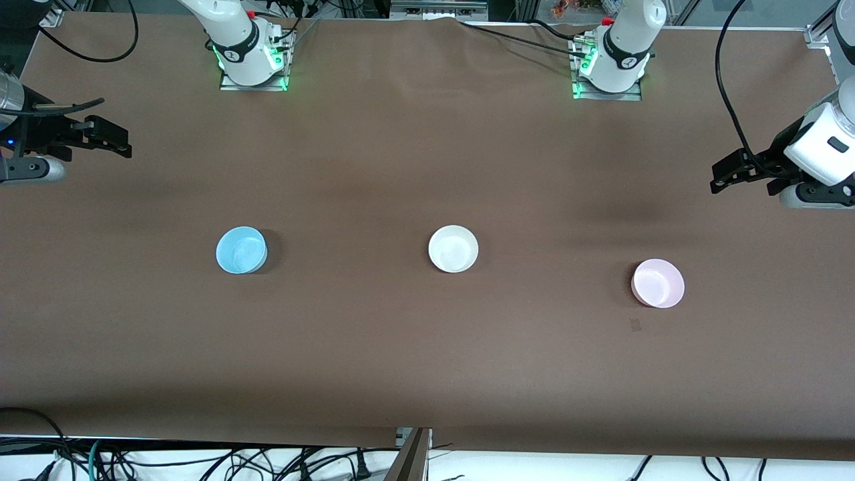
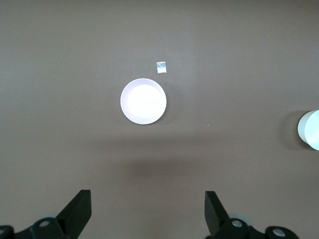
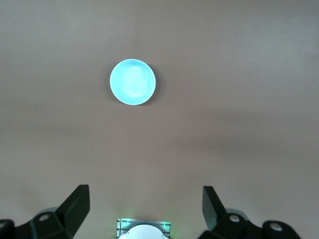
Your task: Stack pink and blue bowls on white bowl
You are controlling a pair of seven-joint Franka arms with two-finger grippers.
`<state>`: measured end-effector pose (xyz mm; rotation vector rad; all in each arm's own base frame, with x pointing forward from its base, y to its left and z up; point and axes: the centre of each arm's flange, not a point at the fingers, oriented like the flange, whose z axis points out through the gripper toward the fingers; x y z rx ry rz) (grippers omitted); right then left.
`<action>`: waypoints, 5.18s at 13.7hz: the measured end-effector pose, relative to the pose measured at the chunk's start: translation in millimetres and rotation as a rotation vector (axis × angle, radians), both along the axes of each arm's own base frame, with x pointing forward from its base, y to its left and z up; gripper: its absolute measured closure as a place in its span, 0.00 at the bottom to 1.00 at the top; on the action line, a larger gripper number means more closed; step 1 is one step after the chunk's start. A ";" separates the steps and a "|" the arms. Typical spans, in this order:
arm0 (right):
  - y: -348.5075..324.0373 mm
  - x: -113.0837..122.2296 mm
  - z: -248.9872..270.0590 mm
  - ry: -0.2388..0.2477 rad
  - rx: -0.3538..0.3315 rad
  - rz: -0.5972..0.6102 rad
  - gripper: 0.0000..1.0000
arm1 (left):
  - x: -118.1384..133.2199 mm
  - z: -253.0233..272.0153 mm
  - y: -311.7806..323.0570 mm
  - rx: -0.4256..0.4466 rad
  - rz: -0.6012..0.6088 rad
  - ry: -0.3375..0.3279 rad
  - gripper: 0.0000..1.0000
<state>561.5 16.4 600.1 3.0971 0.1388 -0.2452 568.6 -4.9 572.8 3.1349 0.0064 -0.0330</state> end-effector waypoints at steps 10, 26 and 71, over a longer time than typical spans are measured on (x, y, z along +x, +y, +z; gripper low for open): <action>0.1 0.7 -1.3 0.002 0.000 0.001 0.00 | 0.1 -0.2 0.9 0.000 0.002 0.000 0.00; 0.0 1.0 -1.8 0.002 0.000 0.001 0.00 | 1.4 -6.6 7.4 0.000 0.013 0.014 0.00; -24.7 47.7 -293.3 -0.025 0.045 -0.066 0.00 | 122.2 -326.4 73.9 0.034 -0.561 0.096 0.00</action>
